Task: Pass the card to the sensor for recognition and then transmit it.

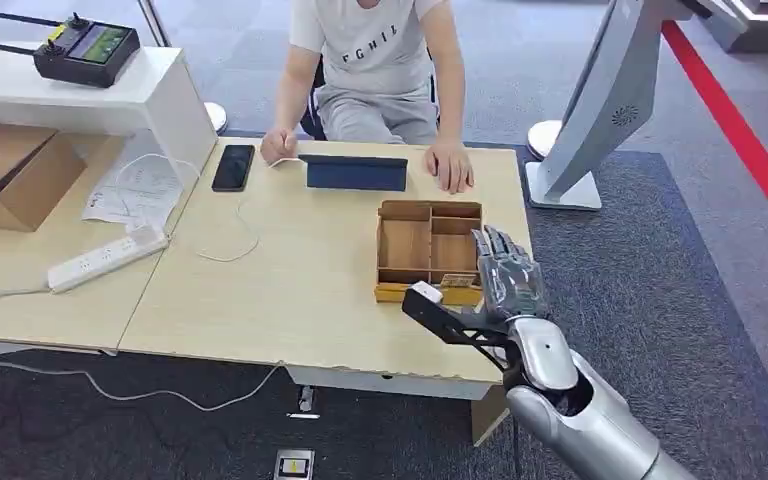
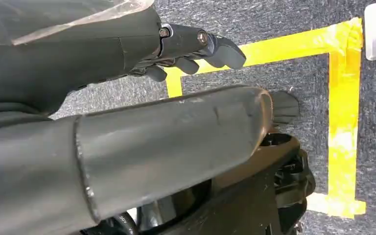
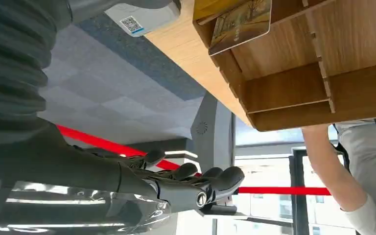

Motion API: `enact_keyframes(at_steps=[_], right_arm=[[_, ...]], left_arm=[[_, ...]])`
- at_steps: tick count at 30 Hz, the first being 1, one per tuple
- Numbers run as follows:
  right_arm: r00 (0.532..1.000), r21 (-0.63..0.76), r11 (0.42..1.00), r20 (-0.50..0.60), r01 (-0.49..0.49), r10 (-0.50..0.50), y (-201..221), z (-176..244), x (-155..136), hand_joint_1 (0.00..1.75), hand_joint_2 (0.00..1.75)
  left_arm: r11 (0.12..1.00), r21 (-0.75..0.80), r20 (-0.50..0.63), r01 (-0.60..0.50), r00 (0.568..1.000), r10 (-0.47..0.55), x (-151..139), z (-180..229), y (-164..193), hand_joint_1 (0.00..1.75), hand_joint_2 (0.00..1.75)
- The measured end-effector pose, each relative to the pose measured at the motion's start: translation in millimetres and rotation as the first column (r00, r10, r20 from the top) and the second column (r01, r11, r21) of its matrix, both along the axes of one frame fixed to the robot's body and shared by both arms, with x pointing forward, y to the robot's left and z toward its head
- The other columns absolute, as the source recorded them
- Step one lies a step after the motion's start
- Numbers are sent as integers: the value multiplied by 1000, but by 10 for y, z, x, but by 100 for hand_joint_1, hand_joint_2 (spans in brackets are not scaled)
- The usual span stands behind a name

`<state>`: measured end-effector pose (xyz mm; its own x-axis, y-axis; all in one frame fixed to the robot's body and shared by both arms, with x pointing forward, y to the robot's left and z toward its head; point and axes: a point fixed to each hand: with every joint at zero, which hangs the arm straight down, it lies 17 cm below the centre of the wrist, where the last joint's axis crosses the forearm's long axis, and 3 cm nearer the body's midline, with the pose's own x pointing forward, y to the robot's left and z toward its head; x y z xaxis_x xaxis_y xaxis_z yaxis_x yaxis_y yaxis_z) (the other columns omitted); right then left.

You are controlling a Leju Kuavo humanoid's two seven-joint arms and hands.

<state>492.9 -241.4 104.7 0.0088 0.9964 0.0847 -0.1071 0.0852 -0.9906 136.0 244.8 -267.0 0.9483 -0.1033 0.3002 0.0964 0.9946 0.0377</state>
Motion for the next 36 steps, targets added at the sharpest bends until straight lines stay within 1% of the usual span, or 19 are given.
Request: enact_keyframes(at_steps=[12,21,36], right_arm=[[1000,-21,999,-17,26,-26,-39,-66,202,0,175],[999,-41,999,-20,36,-37,-66,-78,362,0,175],[997,-58,998,-64,39,-43,-53,-256,385,0,175]], left_arm=[[999,-10,-1,33,999,-33,76,20,-30,0,0],[999,-7,-2,34,999,-34,112,27,-16,0,0],[999,-4,-9,32,999,-32,65,14,7,0,0]])
